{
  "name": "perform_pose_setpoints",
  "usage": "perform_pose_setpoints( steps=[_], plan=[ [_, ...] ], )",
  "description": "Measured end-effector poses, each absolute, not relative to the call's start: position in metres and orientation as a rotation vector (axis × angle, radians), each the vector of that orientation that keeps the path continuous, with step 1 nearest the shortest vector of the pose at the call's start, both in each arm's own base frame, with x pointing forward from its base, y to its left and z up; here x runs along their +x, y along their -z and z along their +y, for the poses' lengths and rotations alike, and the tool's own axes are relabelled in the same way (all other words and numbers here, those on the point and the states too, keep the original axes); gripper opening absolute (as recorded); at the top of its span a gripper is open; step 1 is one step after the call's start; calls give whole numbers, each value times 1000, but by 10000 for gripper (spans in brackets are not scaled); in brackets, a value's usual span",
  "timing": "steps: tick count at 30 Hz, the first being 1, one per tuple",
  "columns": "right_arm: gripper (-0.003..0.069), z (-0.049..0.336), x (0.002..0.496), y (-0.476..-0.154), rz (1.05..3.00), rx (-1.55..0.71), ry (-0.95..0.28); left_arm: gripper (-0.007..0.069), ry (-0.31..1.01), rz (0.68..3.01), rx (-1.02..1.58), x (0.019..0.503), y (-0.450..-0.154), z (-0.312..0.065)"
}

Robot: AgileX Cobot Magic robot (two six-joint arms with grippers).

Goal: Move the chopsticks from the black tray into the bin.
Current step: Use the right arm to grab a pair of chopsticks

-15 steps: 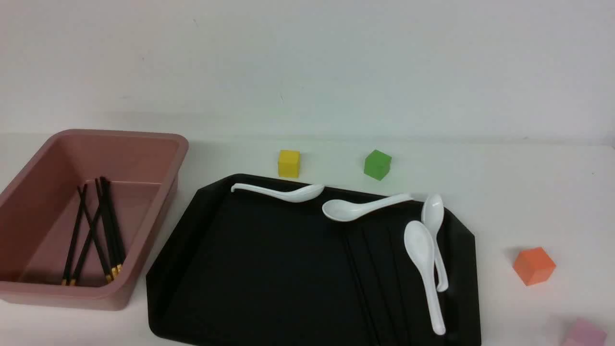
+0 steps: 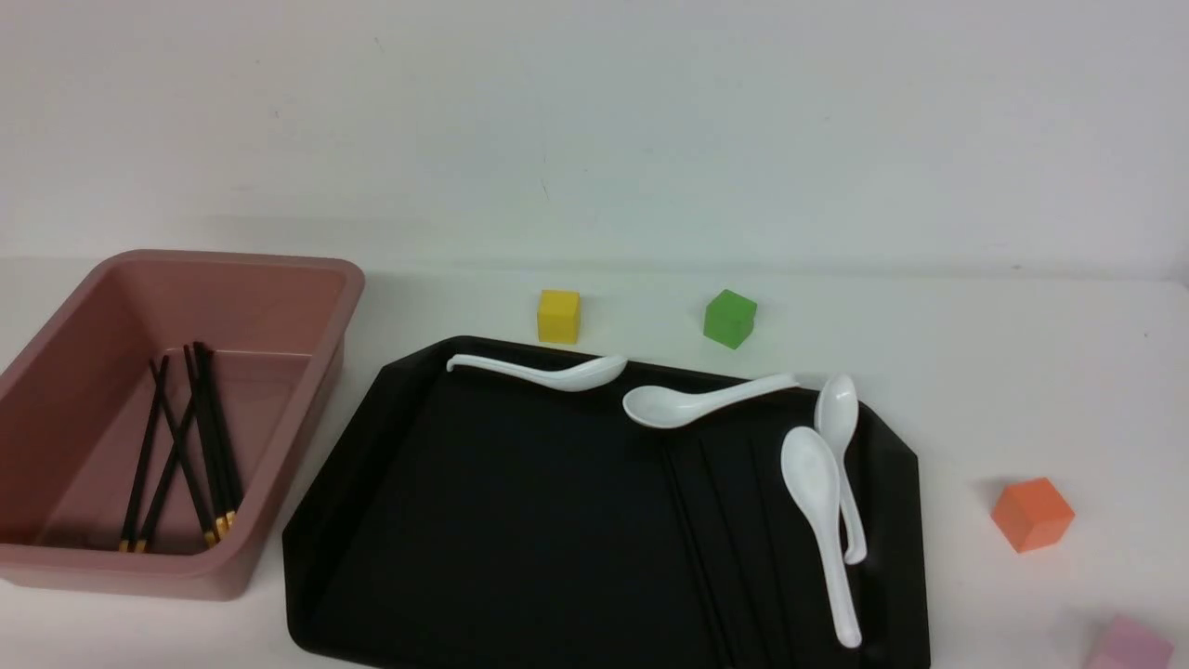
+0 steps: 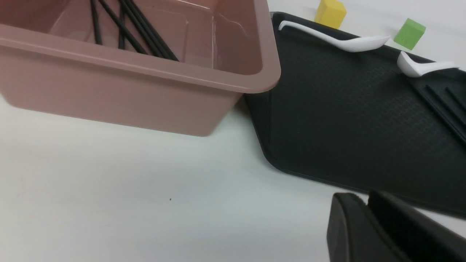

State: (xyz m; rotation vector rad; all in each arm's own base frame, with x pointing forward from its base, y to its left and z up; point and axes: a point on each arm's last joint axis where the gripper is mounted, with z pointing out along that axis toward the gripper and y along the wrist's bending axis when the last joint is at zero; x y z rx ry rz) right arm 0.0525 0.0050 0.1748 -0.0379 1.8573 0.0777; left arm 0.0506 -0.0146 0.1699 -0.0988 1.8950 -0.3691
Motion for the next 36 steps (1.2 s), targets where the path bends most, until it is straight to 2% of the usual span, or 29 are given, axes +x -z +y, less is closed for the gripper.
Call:
perform_pose_setpoints(
  steps=[30,32,35,36],
  plan=[
    [239,4,53,-177,1834,-41,-67,93,372,1895,-101,51,-170,-15],
    [239,6,54,-179,1795,42,-151,93,372,1895,-101,51,-170,-15],
    [239,9,55,-184,1728,305,-432,93,372,1895,-101,51,-170,-15],
    [239,9,55,-184,1724,326,-455,93,372,1895,-101,51,-170,-15]
  ],
)
